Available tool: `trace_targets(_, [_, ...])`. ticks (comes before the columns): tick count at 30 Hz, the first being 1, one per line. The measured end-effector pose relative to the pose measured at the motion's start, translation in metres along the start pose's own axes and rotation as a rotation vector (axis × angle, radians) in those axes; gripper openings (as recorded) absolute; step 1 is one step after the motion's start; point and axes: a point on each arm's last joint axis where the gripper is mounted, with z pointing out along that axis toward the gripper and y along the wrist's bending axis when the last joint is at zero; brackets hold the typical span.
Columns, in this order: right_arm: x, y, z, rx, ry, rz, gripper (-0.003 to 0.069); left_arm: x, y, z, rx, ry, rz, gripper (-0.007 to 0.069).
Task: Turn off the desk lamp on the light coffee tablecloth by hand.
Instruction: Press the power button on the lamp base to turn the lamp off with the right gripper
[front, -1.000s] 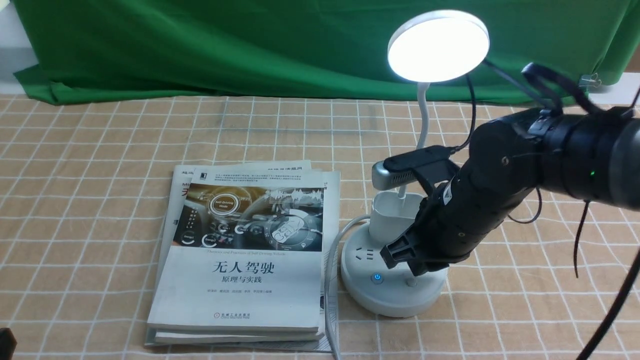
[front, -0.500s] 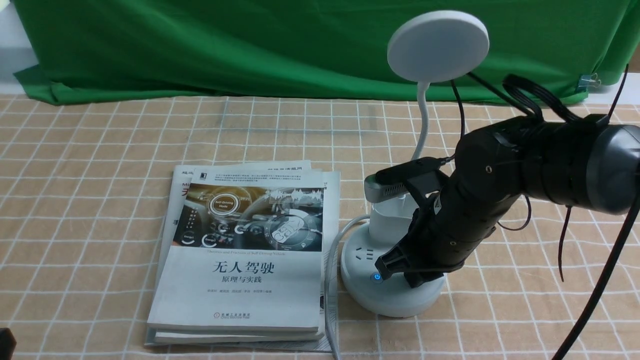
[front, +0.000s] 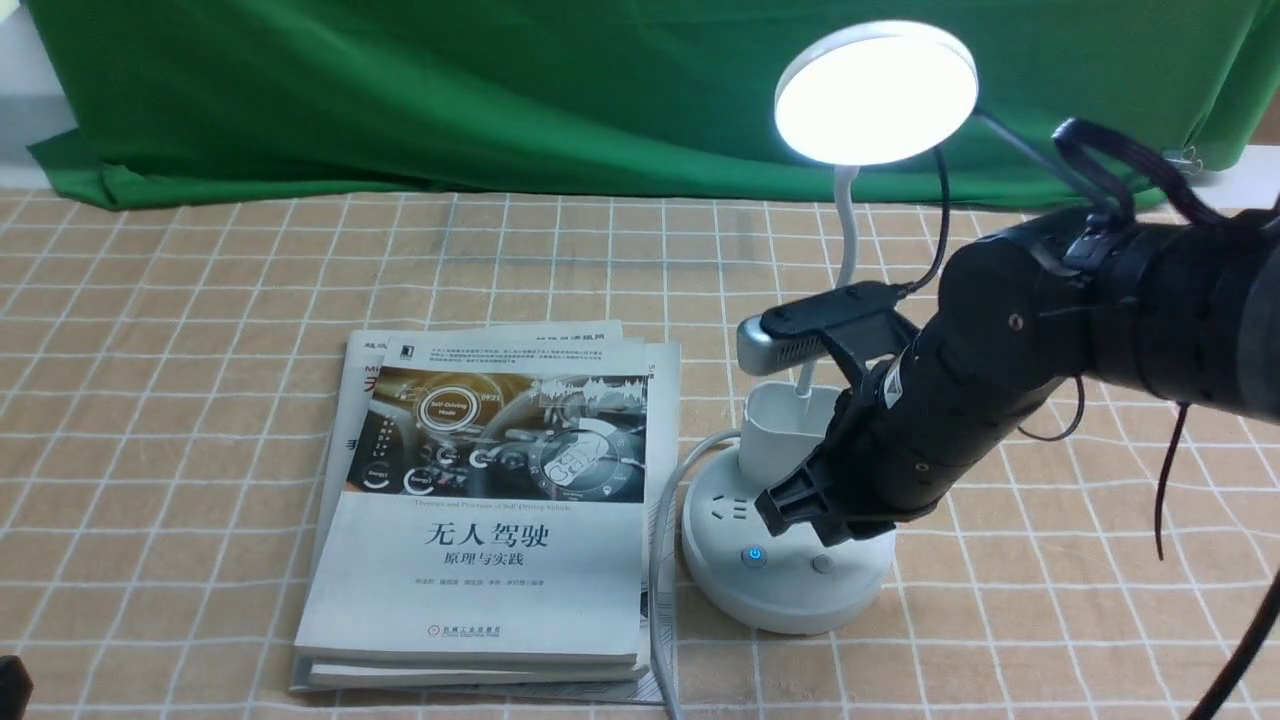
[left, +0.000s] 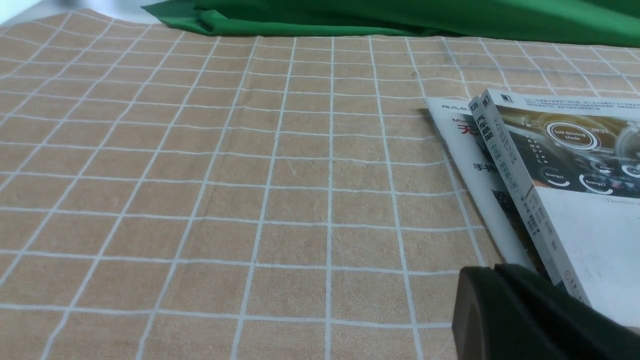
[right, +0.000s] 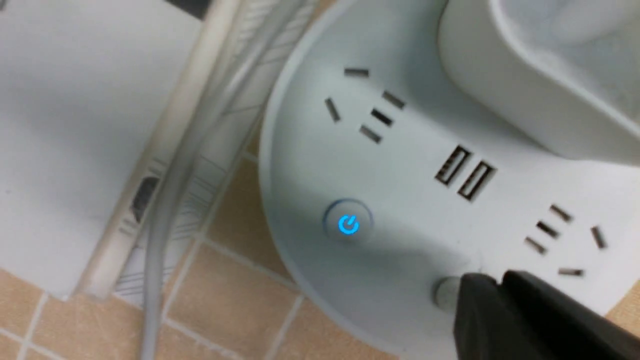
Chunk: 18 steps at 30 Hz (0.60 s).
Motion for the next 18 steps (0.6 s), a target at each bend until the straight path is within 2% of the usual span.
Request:
trace_targets(8, [0.002, 0.002, 0.026, -0.007, 0.069, 0.006, 0.0051, 0.0, 0.0, 0.0, 0.0, 0.0, 0.0, 0.0005])
trace_targets(18, [0.0, 0.002, 0.024, -0.006, 0.061, 0.003, 0.0051, 0.0, 0.0, 0.0, 0.0, 0.0, 0.0, 0.0005])
